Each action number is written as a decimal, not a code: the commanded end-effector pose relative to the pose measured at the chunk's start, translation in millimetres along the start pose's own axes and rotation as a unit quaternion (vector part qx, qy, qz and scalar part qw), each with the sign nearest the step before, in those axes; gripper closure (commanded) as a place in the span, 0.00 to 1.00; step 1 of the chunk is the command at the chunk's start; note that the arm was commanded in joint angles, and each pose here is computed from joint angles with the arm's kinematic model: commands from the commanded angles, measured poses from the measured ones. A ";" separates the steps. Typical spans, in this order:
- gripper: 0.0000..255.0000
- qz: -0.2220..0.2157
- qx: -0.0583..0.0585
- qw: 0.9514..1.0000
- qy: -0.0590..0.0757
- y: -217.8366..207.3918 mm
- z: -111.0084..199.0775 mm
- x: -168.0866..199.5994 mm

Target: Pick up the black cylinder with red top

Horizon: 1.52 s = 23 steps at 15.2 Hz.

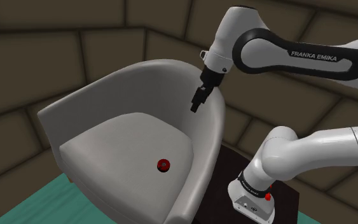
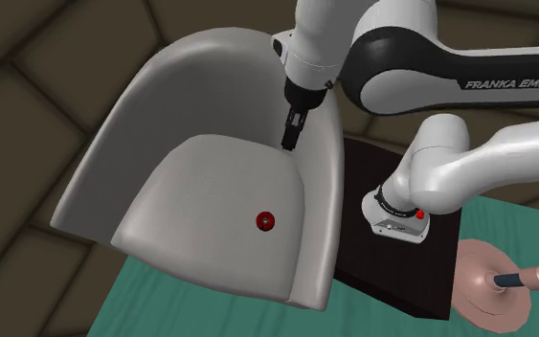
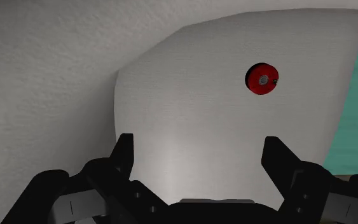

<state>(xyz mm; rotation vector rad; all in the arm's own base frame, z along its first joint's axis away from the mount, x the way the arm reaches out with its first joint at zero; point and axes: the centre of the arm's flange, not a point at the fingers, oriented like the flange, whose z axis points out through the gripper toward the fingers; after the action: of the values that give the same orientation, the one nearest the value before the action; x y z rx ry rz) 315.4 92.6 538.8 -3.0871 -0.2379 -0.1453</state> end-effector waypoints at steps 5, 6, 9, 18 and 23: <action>0.00 -0.014 -0.012 1.000 -0.011 -51.1 64.5 7.4; 0.00 -0.016 -0.014 1.000 -0.013 -59.1 75.5 8.4; 0.00 -0.023 -0.020 0.999 -0.019 -82.7 108.7 10.8; 0.00 -0.044 -0.037 0.998 -0.037 -150.2 208.5 13.7; 0.00 -0.044 -0.037 0.998 -0.037 -149.3 234.7 11.2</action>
<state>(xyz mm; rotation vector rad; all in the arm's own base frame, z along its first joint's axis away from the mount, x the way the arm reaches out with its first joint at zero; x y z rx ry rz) 324.6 252.4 316.2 -3.1602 -0.3789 -0.0436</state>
